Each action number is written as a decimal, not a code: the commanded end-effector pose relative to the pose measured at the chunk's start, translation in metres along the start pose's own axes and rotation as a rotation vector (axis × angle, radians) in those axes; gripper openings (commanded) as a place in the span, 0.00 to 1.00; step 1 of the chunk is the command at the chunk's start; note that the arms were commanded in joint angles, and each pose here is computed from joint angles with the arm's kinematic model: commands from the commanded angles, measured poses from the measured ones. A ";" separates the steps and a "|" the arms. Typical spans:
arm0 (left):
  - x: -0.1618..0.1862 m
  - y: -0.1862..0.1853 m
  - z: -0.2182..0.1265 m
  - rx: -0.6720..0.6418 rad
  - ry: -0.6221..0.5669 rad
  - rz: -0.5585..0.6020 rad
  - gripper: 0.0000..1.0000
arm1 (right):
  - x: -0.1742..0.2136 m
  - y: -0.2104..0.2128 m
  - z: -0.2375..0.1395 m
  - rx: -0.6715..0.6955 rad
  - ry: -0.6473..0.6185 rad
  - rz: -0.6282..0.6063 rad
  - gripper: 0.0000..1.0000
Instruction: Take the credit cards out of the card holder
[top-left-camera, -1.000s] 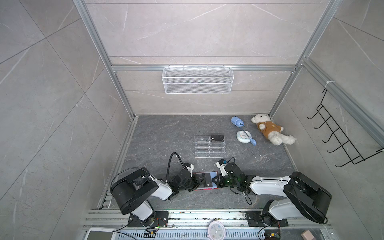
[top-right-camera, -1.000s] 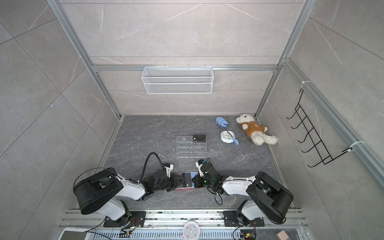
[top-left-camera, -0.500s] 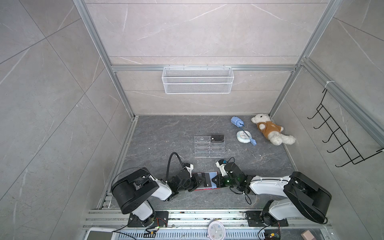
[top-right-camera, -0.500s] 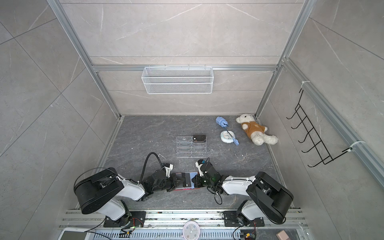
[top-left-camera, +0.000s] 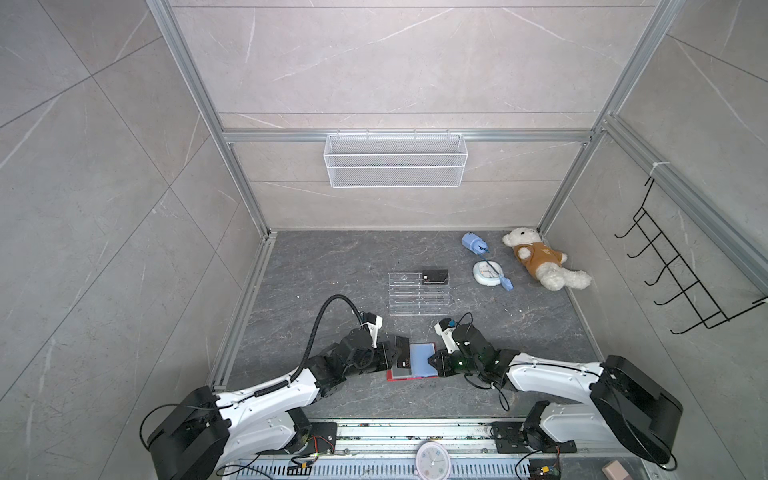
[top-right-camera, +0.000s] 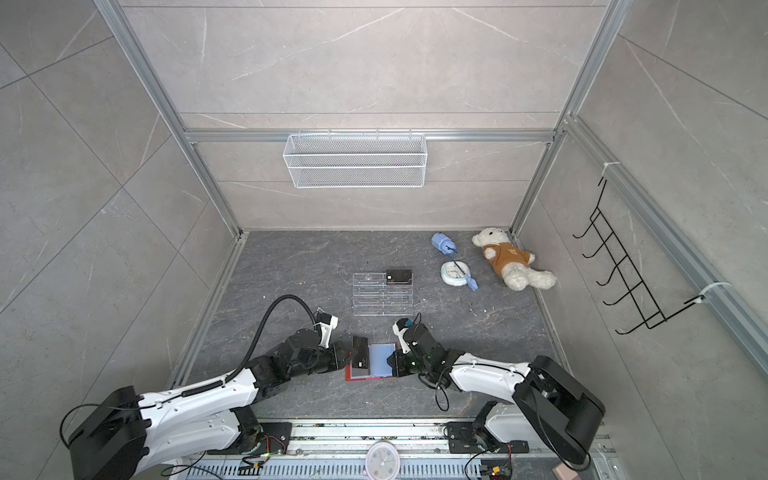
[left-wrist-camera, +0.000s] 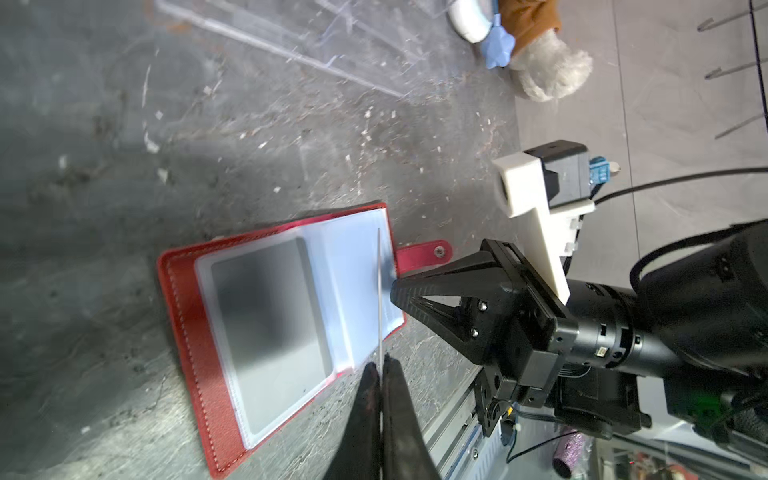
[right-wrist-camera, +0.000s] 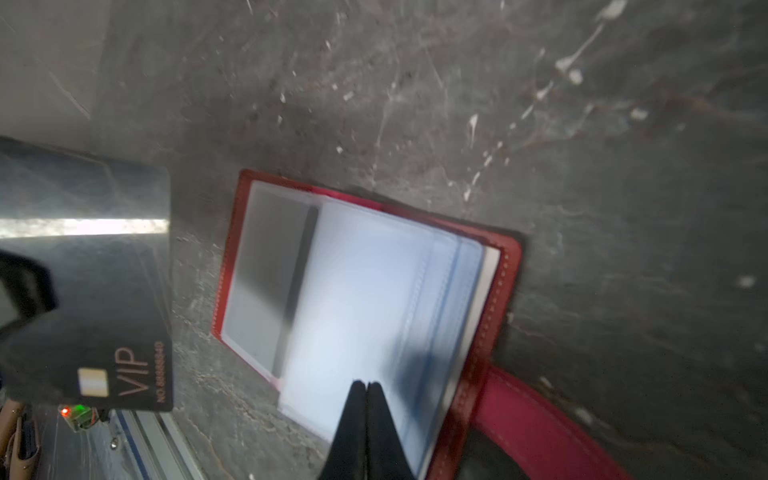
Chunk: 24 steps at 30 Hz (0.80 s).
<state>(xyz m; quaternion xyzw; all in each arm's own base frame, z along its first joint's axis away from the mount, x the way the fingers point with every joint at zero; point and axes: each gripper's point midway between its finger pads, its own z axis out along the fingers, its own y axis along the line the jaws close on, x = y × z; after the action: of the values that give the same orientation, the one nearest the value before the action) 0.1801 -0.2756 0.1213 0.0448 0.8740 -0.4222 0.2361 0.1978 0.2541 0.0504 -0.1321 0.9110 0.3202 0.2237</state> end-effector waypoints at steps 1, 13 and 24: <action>0.002 -0.010 -0.018 -0.038 0.088 0.262 0.00 | -0.030 0.012 -0.025 0.037 -0.070 -0.122 0.31; -0.013 -0.048 -0.046 -0.037 0.219 0.728 0.00 | -0.091 0.031 -0.134 0.207 -0.331 -0.419 0.84; -0.027 -0.081 -0.052 0.014 0.334 1.018 0.00 | -0.094 0.046 -0.160 0.157 -0.384 -0.422 1.00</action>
<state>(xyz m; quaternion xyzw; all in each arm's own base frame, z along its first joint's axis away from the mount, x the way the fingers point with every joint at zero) 0.1722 -0.2848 0.2075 0.4669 0.8039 -0.2496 0.2709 0.2144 0.1975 0.2207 -0.2347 0.8297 0.2089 0.4614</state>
